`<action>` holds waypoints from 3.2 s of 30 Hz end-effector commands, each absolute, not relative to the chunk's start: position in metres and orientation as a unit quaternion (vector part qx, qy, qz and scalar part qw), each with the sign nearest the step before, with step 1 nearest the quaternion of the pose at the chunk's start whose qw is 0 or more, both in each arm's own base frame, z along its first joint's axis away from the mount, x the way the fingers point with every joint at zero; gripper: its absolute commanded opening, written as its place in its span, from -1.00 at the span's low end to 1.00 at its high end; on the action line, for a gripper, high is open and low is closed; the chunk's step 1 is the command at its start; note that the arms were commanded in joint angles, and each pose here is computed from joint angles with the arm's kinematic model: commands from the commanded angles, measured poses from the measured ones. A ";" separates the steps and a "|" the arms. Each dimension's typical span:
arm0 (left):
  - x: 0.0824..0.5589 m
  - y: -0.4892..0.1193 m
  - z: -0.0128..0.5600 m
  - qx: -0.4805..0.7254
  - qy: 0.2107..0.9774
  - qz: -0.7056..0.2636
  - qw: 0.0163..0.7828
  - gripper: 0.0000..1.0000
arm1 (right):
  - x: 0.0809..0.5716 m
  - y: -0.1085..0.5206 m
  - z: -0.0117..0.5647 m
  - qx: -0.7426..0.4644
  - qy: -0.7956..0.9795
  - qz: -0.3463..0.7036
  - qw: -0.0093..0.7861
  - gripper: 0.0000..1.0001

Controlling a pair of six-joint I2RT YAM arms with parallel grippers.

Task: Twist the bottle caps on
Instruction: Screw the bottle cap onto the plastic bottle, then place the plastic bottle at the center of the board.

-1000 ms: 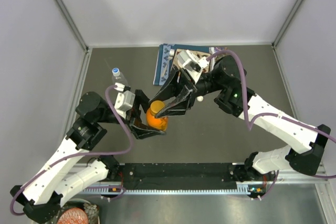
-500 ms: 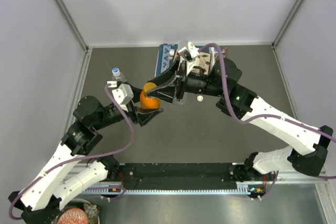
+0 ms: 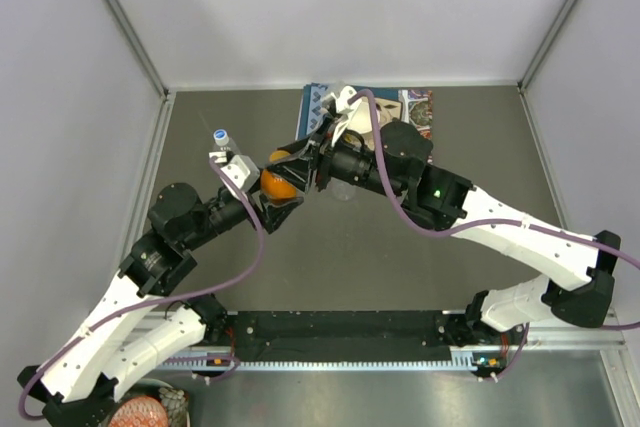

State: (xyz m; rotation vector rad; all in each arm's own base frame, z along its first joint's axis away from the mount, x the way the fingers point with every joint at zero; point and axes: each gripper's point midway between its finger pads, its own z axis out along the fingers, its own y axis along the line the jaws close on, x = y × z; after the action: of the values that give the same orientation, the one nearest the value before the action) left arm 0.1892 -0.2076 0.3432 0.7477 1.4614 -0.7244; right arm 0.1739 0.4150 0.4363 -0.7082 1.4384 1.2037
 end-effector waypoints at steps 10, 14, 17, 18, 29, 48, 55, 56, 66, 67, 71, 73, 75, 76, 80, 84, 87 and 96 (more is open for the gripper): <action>0.204 -0.200 0.379 0.290 0.600 -0.299 0.682 -1.00 | 0.154 0.428 0.404 -0.340 0.634 0.489 0.494 0.16; 0.204 -0.200 0.378 0.289 0.601 -0.300 0.682 -1.00 | 0.154 0.426 0.406 -0.340 0.632 0.485 0.501 0.05; 0.204 -0.200 0.377 0.289 0.601 -0.302 0.681 -1.00 | 0.155 0.425 0.408 -0.338 0.631 0.484 0.504 -0.23; 0.204 -0.200 0.377 0.289 0.601 -0.303 0.681 -1.00 | 0.154 0.425 0.409 -0.337 0.630 0.484 0.505 -0.30; 0.195 -0.175 0.375 0.299 0.609 -0.250 0.690 0.70 | 0.166 0.419 0.410 -0.361 0.625 0.437 0.537 -0.78; 0.145 -0.029 0.444 0.057 0.586 -0.122 0.799 0.97 | 0.225 0.502 0.331 -0.415 0.644 0.399 0.504 -0.86; 0.140 -0.023 0.489 0.034 0.550 -0.129 0.824 0.97 | 0.248 0.564 0.273 -0.460 0.641 0.386 0.478 -0.84; 0.139 -0.024 0.493 0.037 0.547 -0.133 0.826 0.97 | 0.253 0.576 0.266 -0.462 0.641 0.386 0.476 -0.84; 0.144 -0.028 0.491 0.031 0.557 -0.142 0.818 0.97 | 0.261 0.623 0.194 -0.531 0.641 0.331 0.443 -0.78; 0.145 -0.029 0.491 0.032 0.558 -0.143 0.817 0.97 | 0.261 0.624 0.182 -0.536 0.647 0.324 0.436 -0.78; 0.144 -0.029 0.493 0.032 0.556 -0.143 0.818 0.97 | 0.258 0.613 0.155 -0.550 0.669 0.301 0.399 -0.78; 0.145 -0.032 0.491 0.027 0.559 -0.157 0.814 0.96 | 0.254 0.609 0.148 -0.554 0.674 0.300 0.386 -0.79; 0.145 -0.034 0.489 0.026 0.560 -0.161 0.812 0.96 | 0.251 0.604 0.140 -0.557 0.679 0.296 0.377 -0.79; 0.146 -0.035 0.489 0.028 0.560 -0.164 0.812 0.96 | 0.250 0.603 0.138 -0.558 0.679 0.293 0.376 -0.80; 0.146 -0.036 0.486 0.029 0.563 -0.164 0.809 0.96 | 0.250 0.602 0.130 -0.564 0.680 0.274 0.380 -0.83; 0.147 -0.038 0.484 0.031 0.566 -0.167 0.807 0.96 | 0.250 0.603 0.126 -0.562 0.678 0.268 0.390 -0.76; 0.147 -0.039 0.483 0.032 0.568 -0.168 0.805 0.96 | 0.249 0.602 0.120 -0.559 0.683 0.270 0.386 -0.57; 0.149 -0.042 0.481 0.036 0.571 -0.171 0.802 0.97 | 0.249 0.596 0.129 -0.540 0.688 0.273 0.400 0.09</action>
State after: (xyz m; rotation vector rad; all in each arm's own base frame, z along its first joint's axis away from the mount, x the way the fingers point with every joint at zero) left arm 0.1424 -0.0365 0.4806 0.0748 1.2173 -0.3576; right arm 0.2538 0.6032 0.1132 -1.3844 1.7396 0.7149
